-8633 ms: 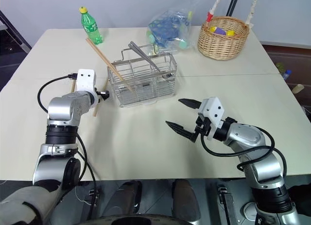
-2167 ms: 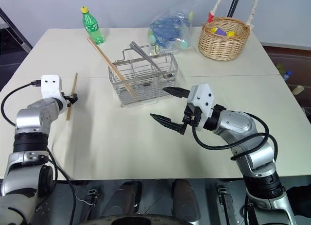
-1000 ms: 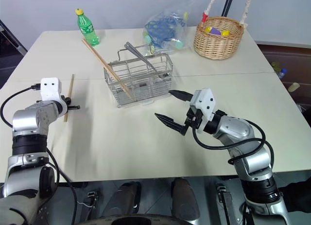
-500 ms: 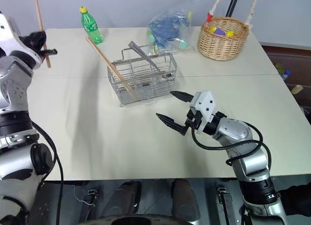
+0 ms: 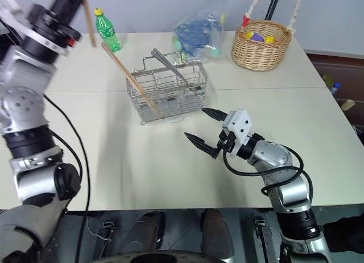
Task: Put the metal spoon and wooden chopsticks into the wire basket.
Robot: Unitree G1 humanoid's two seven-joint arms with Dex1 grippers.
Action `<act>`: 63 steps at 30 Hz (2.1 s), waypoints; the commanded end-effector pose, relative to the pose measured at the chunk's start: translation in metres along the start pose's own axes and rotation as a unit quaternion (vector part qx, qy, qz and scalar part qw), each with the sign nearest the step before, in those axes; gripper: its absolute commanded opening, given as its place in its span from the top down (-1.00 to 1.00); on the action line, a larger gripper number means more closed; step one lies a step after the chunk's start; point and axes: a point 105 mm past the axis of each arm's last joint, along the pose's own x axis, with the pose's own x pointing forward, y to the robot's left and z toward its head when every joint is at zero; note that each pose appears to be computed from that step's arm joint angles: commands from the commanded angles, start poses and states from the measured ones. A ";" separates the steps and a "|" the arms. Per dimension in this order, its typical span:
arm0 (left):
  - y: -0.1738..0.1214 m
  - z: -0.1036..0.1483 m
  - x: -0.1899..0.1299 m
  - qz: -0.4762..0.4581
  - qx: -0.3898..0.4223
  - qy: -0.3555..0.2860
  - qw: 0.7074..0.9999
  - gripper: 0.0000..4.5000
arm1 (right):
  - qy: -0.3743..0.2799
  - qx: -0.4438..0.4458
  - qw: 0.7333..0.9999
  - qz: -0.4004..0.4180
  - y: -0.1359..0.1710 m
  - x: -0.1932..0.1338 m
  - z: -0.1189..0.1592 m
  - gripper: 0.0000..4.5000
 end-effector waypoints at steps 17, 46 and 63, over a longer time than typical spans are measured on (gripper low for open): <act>-0.015 -0.072 -0.008 -0.018 -0.035 0.038 0.998 0.95 | -0.050 -0.038 0.997 -0.049 -0.015 0.001 0.032 -1.00; -0.019 -0.099 -0.026 0.005 0.000 0.059 0.998 -0.96 | -0.043 -0.042 0.997 -0.044 -0.018 0.002 0.032 -1.00; -0.035 -0.017 -0.003 0.009 0.020 -0.021 1.000 -0.96 | -0.030 -0.044 0.997 -0.063 -0.029 -0.002 0.024 -1.00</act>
